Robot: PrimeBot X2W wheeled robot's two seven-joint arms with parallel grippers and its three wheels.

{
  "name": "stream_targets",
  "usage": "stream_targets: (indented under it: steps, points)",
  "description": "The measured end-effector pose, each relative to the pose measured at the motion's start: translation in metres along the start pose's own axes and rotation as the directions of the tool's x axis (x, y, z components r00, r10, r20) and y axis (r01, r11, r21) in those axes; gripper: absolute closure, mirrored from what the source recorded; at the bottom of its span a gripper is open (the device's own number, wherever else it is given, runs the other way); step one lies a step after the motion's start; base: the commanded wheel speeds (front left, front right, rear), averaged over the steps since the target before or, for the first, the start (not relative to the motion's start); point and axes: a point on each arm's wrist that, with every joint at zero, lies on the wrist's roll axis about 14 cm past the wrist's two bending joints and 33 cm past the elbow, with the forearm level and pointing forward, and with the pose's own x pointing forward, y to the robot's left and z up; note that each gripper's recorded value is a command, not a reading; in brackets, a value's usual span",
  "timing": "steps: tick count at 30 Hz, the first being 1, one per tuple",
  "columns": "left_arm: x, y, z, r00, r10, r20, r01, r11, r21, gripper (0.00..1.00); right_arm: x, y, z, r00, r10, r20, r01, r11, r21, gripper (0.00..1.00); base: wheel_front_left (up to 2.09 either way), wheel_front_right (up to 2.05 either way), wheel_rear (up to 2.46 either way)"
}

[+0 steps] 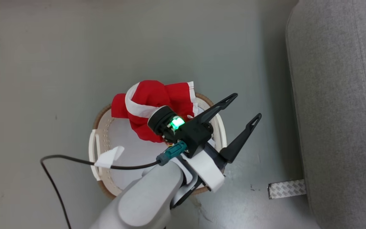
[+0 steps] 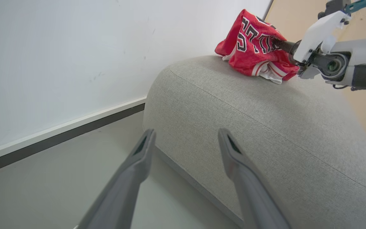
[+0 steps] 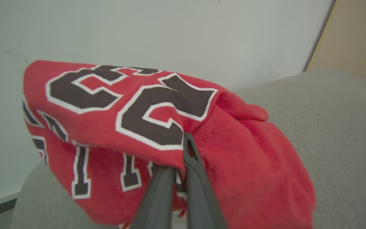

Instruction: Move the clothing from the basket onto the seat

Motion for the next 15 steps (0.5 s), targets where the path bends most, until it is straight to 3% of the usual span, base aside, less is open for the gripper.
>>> stream_targets:
  steps: [1, 5, 9, 15]
  points:
    - [-0.001, 0.0, 0.0, 1.0, 0.002, -0.004, -0.002, 1.0, 0.006, 0.0, -0.005, 0.0, -0.005, 1.0, 0.008, -0.016, -0.008, 1.0, -0.025, 0.0, 0.0, 0.0, 0.0]
    - [-0.009, 0.008, 0.002, 0.999, 0.03, -0.018, -0.03, 0.999, 0.029, 0.0, -0.023, 0.004, -0.005, 0.999, 0.032, -0.013, -0.032, 0.999, -0.041, 0.0, 0.0, 0.0, 0.0]
    - [-0.018, 0.012, 0.009, 0.997, 0.07, -0.018, -0.069, 0.997, 0.036, 0.0, -0.046, 0.015, 0.019, 0.993, 0.103, 0.061, -0.096, 0.99, -0.107, 0.0, 0.0, 0.0, 0.0]
    - [-0.042, 0.016, 0.023, 0.988, 0.155, -0.016, -0.154, 0.987, 0.056, 0.0, -0.097, 0.039, 0.047, 0.968, 0.2, 0.154, -0.184, 0.976, -0.112, 0.0, 0.0, 0.0, 0.0]
